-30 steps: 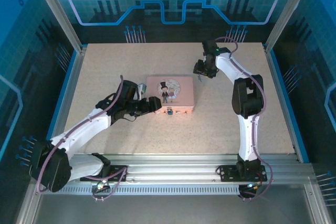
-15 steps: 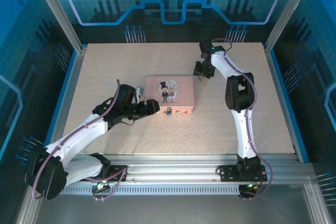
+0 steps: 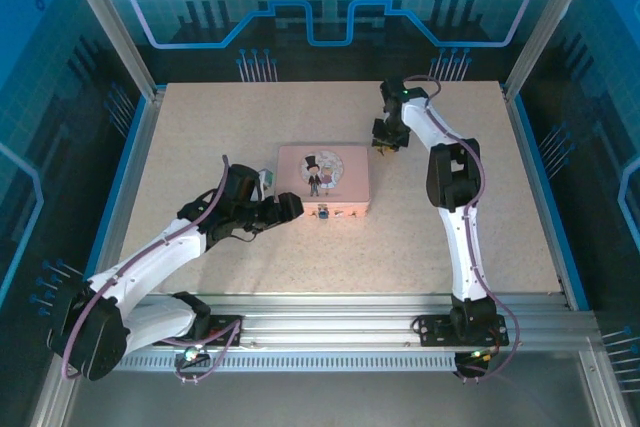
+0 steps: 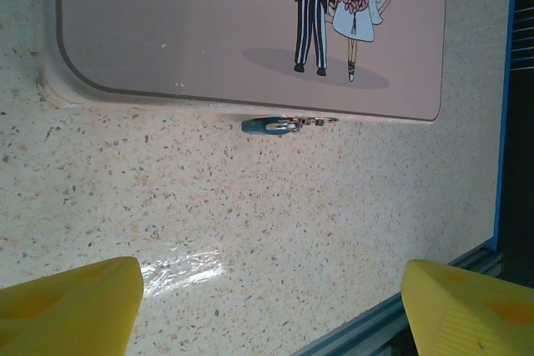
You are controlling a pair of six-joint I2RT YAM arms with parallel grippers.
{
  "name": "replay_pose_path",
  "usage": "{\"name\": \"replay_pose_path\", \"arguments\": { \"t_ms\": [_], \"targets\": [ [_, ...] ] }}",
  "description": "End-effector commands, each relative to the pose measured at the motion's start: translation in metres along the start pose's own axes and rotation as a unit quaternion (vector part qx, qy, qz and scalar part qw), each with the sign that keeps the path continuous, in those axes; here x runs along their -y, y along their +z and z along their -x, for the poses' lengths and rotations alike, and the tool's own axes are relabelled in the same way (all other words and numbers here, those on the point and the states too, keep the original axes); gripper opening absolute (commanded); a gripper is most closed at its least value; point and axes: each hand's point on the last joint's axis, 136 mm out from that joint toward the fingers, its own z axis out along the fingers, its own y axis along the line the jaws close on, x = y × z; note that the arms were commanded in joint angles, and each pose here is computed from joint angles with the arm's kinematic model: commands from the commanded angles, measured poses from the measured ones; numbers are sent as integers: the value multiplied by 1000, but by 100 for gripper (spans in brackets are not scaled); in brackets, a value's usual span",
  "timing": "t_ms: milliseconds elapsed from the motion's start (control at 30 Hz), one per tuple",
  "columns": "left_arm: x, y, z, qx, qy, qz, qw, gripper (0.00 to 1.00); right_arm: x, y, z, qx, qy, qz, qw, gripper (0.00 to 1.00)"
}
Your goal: Unlock a padlock with a key
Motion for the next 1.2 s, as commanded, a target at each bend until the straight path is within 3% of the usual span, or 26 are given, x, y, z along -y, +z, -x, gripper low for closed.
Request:
{"name": "replay_pose_path", "arguments": {
  "t_ms": [0,167,400,633,933,1167],
  "targets": [
    [-3,2,-2,1,-1,3,1000,82,5,10,-6,-24,4,0,1000,14],
    [-3,4,-2,0,-3,2,1000,82,2,1,-6,-20,1,12,1000,0],
    [6,-3,4,15,5,-12,1000,82,-7,-45,-3,26,-2,48,999,0],
    [28,-9,17,35,24,-46,998,82,-21,-136,-12,106,-3,110,988,0],
    [83,-27,43,68,62,-128,987,75,-48,-231,-63,154,-22,239,958,0],
    [139,-48,66,100,109,-219,964,81,-73,-282,-124,139,-82,337,927,0]
  ]
}}
